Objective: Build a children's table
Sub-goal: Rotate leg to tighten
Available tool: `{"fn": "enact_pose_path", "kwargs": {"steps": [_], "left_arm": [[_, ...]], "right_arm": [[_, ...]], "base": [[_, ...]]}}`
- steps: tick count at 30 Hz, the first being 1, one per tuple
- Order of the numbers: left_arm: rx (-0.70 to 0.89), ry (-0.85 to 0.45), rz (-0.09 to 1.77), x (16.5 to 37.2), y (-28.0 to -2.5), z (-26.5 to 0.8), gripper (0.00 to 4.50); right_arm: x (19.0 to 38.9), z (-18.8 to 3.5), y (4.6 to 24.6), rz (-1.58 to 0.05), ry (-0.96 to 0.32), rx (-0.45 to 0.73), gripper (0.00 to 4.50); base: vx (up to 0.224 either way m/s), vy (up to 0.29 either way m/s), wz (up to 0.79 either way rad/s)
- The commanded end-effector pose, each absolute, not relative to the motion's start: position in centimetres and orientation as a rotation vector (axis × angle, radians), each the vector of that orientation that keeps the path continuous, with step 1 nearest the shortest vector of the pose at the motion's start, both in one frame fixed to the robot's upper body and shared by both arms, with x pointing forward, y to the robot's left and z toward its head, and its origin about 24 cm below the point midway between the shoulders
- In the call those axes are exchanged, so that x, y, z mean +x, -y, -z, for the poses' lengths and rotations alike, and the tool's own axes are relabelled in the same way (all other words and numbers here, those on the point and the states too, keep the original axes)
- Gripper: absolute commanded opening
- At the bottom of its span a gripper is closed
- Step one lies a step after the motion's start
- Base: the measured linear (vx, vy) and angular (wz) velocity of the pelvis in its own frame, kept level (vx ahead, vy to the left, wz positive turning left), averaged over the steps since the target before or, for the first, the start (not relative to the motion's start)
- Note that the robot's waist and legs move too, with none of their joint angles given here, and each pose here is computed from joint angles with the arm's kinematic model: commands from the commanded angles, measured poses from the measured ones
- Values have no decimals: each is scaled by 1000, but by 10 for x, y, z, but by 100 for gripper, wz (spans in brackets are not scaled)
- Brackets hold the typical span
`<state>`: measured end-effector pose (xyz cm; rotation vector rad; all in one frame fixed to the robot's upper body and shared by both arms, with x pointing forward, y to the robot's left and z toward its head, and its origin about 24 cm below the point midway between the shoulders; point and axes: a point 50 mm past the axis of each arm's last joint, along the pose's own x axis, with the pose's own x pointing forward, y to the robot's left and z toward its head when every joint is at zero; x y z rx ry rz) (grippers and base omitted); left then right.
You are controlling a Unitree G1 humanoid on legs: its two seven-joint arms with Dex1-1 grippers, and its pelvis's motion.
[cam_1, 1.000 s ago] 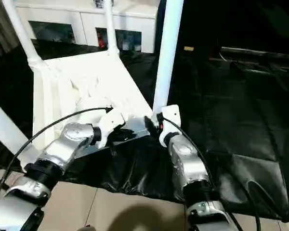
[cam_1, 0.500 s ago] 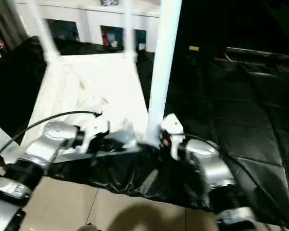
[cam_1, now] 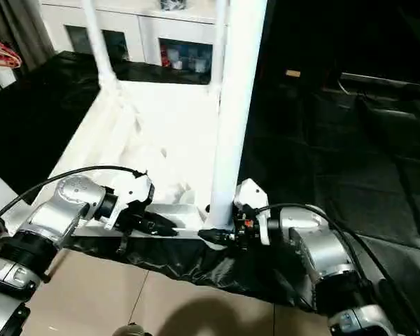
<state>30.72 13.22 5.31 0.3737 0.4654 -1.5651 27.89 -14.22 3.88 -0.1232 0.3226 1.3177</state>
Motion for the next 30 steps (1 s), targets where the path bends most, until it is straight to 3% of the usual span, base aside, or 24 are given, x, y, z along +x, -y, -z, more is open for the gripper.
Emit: {"fn": "enact_pose_path", "kwargs": {"steps": [1,4,6,11,16,18,21,22,26,28,30], "left_arm": [[384,-342,1552,315,-116,-68,0],[385,-318,1491,321,-113,-69,0],[399,-312,1361,331,-106,-69,0],[386,-288,1254,340,-90,-70,0],[372,-273,1192,342,-75,-69,0],[357,-254,1142,341,-58,-69,0],[365,-235,1149,338,-51,-69,0],[363,-229,1158,337,-49,-69,0],[372,-213,1223,330,-50,-68,0],[398,-209,1255,328,-55,-67,0],[414,-213,1275,327,-59,-66,0]], "right_arm": [[276,-38,120,-1355,-281,-117,274],[281,-37,117,-1267,-256,-90,272],[298,-32,112,-1012,-240,-50,271],[308,-24,101,-800,-246,68,269],[310,-15,86,-689,-280,81,269],[316,-7,73,-516,-326,37,269],[316,-8,64,-541,-303,-2,269],[316,-9,63,-550,-296,-1,324],[317,-14,66,-599,-273,42,345],[317,-16,72,-632,-262,27,382],[317,-17,76,-650,-256,11,386]], "base": [[0,0,0],[0,0,0],[0,0,0],[0,0,0],[0,0,0],[0,0,0],[0,0,0],[0,0,0],[0,0,0],[0,0,0],[0,0,0]]}}
